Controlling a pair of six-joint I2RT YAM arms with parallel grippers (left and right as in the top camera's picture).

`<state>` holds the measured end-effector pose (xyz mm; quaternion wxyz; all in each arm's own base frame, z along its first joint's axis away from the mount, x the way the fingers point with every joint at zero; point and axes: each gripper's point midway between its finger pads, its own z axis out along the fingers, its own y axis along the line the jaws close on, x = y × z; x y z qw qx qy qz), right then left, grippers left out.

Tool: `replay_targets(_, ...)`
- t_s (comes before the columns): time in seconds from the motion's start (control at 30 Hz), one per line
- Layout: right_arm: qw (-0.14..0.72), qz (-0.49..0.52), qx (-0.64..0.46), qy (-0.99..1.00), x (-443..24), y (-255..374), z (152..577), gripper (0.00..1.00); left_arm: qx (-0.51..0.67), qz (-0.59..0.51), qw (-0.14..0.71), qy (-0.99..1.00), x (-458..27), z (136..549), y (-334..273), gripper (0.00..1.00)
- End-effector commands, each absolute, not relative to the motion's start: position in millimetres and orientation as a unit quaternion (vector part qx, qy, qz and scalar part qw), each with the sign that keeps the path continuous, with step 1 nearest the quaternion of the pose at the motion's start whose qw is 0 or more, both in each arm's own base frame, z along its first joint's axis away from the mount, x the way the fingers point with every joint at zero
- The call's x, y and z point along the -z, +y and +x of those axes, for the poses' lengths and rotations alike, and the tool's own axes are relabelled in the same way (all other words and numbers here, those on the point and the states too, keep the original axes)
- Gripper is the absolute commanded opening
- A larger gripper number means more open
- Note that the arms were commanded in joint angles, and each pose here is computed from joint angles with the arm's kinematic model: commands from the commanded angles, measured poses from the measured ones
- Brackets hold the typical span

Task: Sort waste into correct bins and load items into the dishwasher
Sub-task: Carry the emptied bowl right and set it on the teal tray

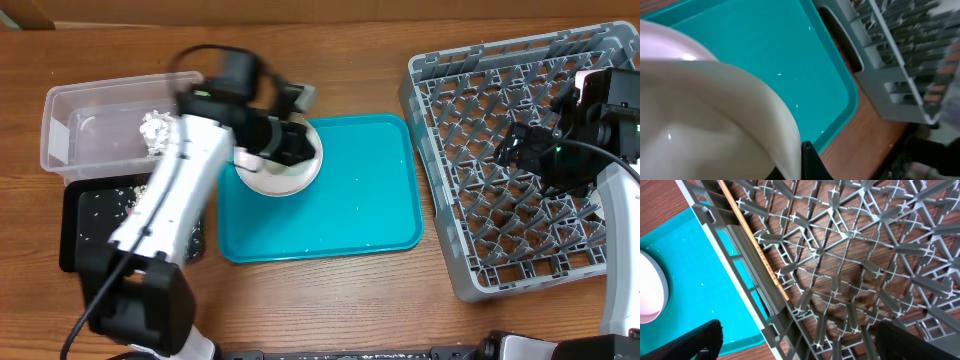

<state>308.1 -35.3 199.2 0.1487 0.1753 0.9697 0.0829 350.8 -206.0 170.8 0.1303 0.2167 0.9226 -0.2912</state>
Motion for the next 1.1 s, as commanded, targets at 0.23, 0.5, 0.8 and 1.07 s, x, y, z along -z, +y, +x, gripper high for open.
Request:
replay_targets(0.23, 0.168, 0.174, -0.085, 0.967, -211.3, -35.4, 310.9, 1.0, 0.082, 0.303, 0.165, 0.935, -126.5, 331.2, -279.5, 0.04)
replay_targets(0.5, 0.167, 0.174, -0.085, 0.967, -211.1, -35.2, 310.2, 1.0, 0.03, 0.328, 0.117, 0.937, -69.7, 326.0, -286.1, 0.04)
replay_targets(0.8, 0.167, 0.174, -0.085, 0.967, -211.1, -35.3, 310.3, 1.0, 0.02, 0.329, 0.092, 0.939, -51.3, 322.5, -282.8, 0.34)
replay_targets(1.07, 0.169, 0.17, -0.103, 0.965, -212.6, -29.5, 312.3, 1.0, 0.024, 0.262, 0.083, 0.961, -73.2, 323.2, -265.0, 0.53)
